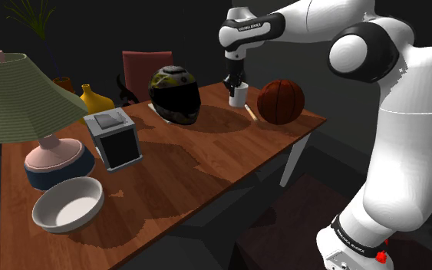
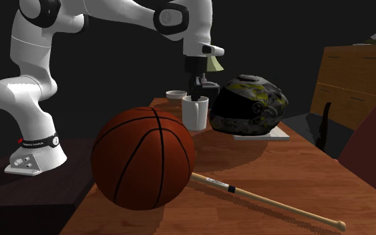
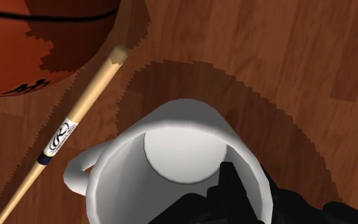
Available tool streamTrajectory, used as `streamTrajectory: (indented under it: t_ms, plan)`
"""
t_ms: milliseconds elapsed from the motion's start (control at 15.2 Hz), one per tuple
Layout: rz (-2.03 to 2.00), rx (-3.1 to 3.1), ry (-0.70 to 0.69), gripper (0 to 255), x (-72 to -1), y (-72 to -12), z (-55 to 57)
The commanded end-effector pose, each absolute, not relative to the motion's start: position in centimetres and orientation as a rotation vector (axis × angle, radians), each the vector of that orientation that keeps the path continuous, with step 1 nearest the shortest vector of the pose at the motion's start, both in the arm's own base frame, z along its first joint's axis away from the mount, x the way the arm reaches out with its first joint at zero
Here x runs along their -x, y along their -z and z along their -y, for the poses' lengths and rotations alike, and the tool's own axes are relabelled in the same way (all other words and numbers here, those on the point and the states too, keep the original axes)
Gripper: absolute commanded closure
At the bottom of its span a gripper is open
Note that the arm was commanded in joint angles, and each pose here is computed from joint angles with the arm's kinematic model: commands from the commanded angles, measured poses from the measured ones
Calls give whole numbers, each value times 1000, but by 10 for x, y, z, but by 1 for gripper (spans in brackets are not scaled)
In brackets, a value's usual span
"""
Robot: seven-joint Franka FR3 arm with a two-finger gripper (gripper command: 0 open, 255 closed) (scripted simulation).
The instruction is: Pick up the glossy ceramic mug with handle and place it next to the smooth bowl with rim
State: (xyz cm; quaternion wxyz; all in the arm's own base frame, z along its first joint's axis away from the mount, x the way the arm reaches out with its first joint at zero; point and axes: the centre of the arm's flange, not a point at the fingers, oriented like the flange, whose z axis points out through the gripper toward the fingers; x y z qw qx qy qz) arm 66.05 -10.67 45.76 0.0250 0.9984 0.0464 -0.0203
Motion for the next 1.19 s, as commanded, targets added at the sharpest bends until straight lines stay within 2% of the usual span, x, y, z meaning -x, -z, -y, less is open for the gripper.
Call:
streamTrajectory:
  t_ms: [0, 660, 1122]
  plan:
    - [-143, -3088, 63, 255, -660, -469, 107]
    - [-143, -3088, 63, 255, -660, -521, 107]
    - [-143, -3088, 63, 255, -628, -521, 21]
